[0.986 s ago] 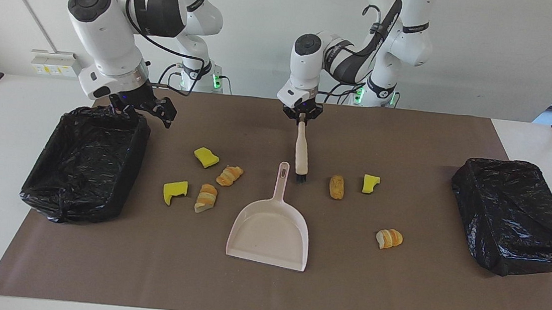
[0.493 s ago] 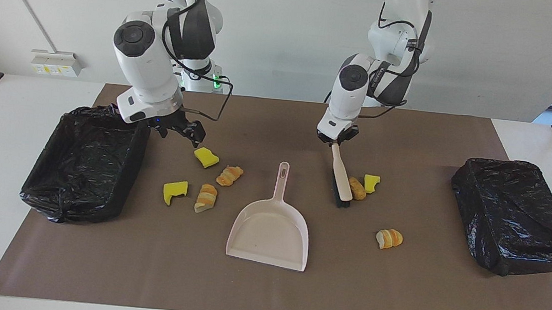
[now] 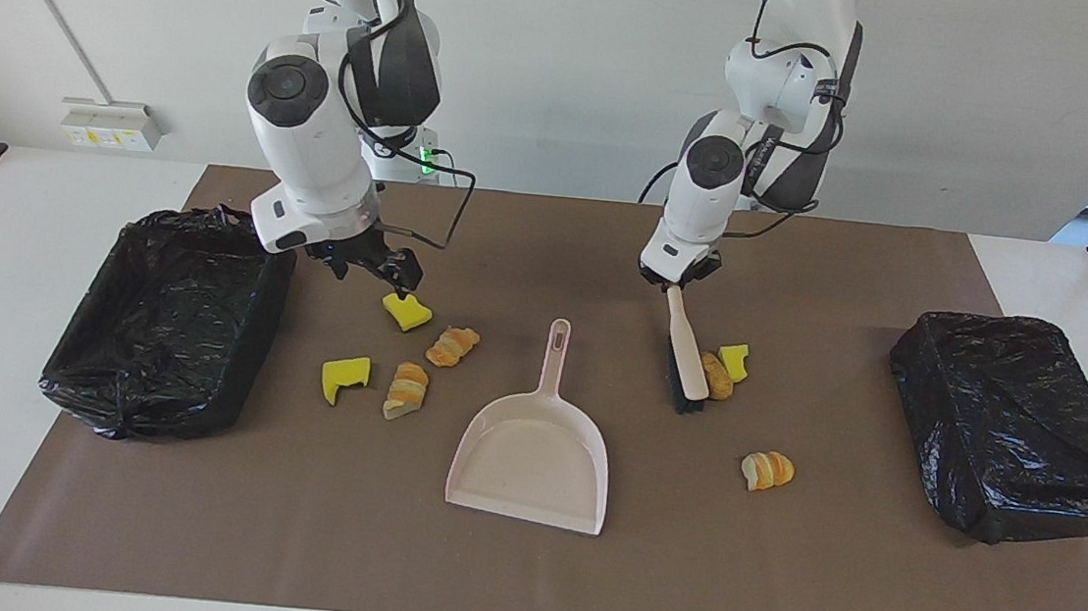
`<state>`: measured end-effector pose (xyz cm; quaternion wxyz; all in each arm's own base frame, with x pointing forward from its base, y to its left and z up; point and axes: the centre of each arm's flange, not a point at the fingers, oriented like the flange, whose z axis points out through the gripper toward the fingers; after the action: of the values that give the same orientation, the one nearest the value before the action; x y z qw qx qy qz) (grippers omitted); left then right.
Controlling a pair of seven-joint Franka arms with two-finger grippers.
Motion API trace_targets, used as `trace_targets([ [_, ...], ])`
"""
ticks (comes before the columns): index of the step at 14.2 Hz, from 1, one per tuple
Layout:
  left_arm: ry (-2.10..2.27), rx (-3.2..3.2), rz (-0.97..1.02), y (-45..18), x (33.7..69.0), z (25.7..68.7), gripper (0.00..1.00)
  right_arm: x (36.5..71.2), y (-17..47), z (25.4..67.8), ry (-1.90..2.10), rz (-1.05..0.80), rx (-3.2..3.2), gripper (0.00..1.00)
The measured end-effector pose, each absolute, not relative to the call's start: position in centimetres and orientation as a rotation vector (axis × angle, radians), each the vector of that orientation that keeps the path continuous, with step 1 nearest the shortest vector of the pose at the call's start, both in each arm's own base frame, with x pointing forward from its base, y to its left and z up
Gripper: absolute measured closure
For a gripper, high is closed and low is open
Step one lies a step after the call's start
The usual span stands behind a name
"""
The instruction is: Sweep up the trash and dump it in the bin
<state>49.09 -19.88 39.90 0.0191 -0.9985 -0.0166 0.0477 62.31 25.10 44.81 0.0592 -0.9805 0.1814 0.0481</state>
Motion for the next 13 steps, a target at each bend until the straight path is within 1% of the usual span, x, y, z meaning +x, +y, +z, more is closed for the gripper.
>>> trace_targets([
  [3, 0.246, -3.074, 0.057, -15.1, 53.5, 41.2, 0.74, 62.6, 29.3, 42.3, 0.563, 0.138, -2.933, 0.00],
  [6, 0.518, -2.966, -0.051, -10.4, 58.6, 41.1, 0.74, 61.6, 33.2, 38.9, 0.490, 0.140, -2.998, 0.00],
  [10, 0.968, -2.775, -0.059, -5.7, 64.6, 39.4, 0.74, 60.6, 35.5, 37.1, 0.416, 0.134, -3.053, 0.00],
  [13, 1.181, -2.628, -0.034, -3.3, 67.0, 37.4, 0.74, 60.0, 36.6, 36.8, 0.364, 0.121, -3.076, 0.00],
])
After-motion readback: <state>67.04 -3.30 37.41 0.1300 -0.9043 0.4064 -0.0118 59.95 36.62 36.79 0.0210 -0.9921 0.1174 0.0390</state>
